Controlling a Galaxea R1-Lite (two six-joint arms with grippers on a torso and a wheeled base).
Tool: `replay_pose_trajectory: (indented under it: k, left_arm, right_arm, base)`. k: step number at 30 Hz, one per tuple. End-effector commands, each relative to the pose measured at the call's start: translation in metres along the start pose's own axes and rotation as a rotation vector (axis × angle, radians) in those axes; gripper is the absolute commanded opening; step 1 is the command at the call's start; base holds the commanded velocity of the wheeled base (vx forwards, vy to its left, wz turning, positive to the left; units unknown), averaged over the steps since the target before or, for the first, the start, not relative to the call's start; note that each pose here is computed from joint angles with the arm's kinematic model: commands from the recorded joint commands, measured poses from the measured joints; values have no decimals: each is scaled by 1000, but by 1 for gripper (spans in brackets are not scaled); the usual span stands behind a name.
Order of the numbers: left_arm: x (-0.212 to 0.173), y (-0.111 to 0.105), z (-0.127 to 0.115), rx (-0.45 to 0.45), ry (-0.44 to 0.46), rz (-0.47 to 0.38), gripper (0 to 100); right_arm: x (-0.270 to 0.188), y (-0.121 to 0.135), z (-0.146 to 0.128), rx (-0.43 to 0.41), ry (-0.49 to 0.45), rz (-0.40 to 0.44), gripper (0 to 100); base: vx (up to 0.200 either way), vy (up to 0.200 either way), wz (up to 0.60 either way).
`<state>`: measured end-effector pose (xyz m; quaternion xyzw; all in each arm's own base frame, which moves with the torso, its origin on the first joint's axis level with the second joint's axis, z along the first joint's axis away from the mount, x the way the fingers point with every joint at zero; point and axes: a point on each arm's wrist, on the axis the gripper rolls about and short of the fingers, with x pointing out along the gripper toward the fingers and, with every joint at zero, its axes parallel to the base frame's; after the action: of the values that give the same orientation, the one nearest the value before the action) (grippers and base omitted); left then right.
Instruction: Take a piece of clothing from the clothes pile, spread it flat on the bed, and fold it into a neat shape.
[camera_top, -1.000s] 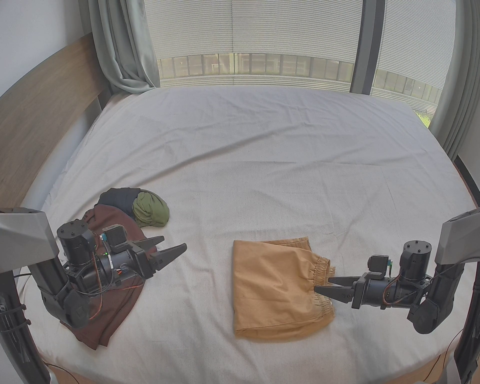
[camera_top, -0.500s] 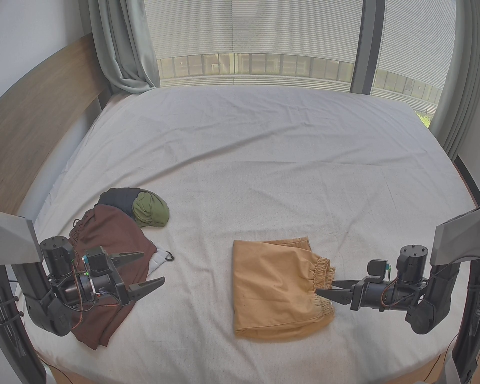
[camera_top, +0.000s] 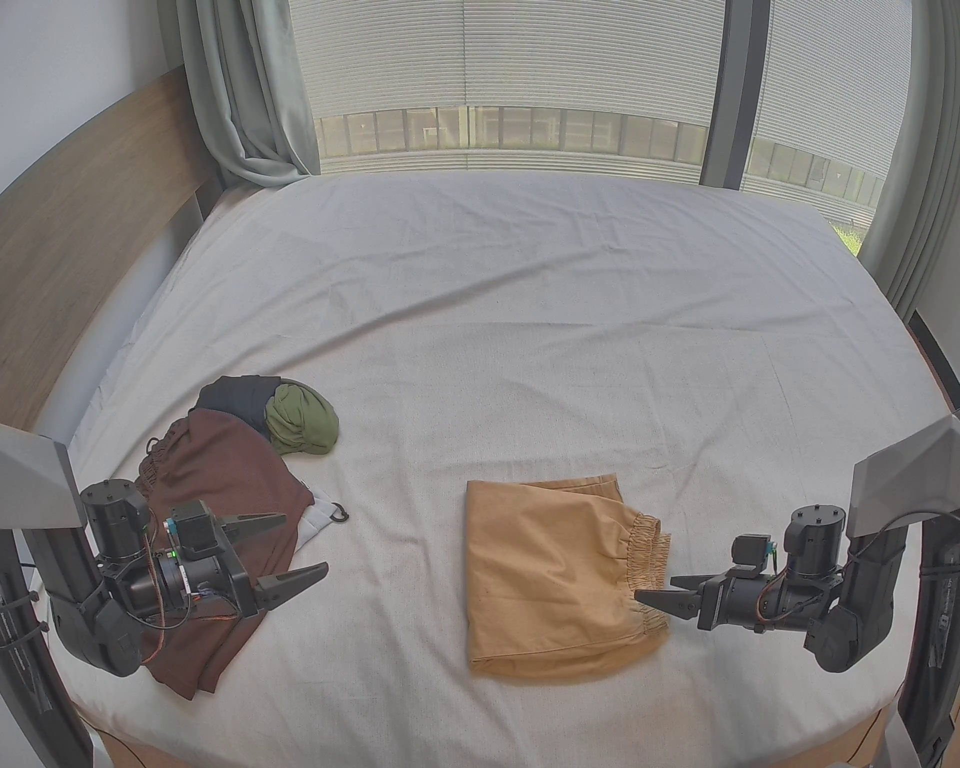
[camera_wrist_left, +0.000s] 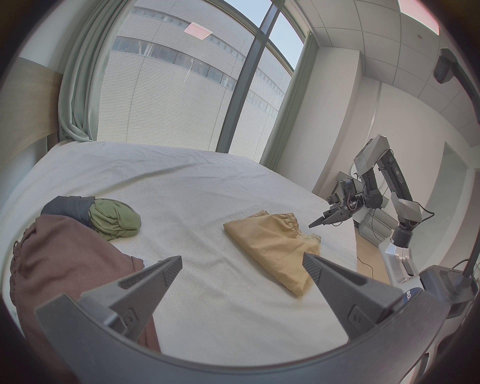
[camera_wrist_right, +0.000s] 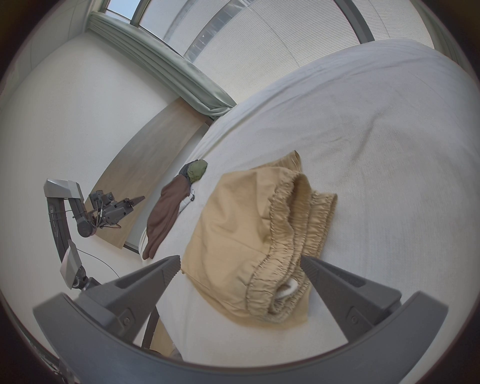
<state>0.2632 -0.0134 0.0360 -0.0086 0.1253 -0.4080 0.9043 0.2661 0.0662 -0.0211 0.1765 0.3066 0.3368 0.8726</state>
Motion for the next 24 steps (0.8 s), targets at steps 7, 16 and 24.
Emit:
replay_pose_trajectory:
  k: [7,16,24]
  left_arm:
    - [2,-1,-6,-19,18,-6,100]
    - [3,-3,-6,-18,21,-13,100]
    - [3,-3,-7,-20,23,-18,100]
  right_arm:
    - [9,-12,-19,41,65,-21,100]
    - [17,-22,-29,63,91,-35,100]
    - [30,-31,-37,69,100,-75,100]
  base:
    - [0,0,0]
    - [0,0,0]
    - [0,0,0]
